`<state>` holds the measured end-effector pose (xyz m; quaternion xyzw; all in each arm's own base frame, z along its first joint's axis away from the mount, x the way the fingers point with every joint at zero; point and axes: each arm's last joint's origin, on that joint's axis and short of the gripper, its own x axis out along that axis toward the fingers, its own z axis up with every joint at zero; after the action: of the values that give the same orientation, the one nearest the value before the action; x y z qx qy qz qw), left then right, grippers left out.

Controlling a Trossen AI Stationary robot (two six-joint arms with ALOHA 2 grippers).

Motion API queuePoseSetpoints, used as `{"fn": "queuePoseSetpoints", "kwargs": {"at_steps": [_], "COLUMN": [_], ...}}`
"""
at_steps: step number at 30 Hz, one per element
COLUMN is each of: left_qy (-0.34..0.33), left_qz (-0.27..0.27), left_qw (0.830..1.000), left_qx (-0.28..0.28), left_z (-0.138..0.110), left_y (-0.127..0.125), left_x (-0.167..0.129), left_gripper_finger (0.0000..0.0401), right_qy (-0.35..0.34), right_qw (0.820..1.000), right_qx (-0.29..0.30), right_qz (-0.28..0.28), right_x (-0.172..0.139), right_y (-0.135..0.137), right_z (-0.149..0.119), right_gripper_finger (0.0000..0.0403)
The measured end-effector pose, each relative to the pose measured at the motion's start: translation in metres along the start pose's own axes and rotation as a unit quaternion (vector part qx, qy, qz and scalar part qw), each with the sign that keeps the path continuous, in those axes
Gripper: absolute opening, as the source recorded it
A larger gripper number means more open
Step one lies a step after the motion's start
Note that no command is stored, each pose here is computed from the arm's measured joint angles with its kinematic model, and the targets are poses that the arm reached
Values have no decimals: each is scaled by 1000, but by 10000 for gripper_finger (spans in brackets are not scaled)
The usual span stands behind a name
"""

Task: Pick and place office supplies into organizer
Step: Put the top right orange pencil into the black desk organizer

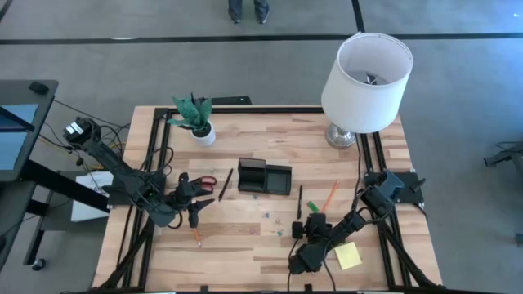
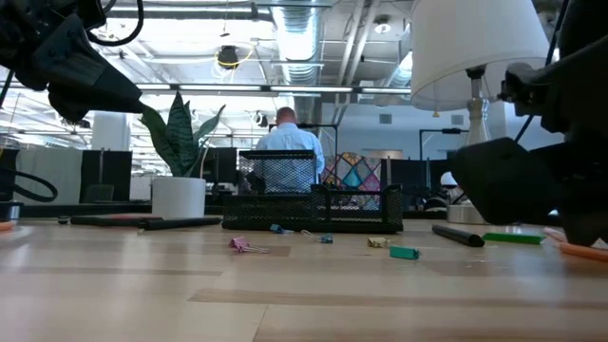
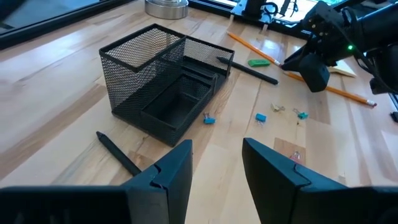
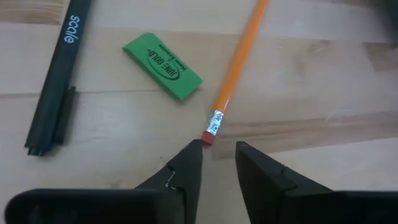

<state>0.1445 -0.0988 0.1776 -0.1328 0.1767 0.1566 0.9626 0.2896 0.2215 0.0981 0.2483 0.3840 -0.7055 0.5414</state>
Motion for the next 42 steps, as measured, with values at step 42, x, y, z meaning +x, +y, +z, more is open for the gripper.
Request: {"fn": "queuePoseSetpoints", "kwargs": {"at_steps": [42], "left_qy": [16], "left_qz": [-5], "left_qw": [1000], "left_qx": [10], "left_z": [-2], "left_y": [1], "left_x": [0], "left_gripper_finger": [137], "right_qy": [-18], "right_qw": [999], "right_qx": [35], "right_qz": [3], "right_x": [18], "right_y": [1], "right_z": [4], "right_gripper_finger": [120]}}
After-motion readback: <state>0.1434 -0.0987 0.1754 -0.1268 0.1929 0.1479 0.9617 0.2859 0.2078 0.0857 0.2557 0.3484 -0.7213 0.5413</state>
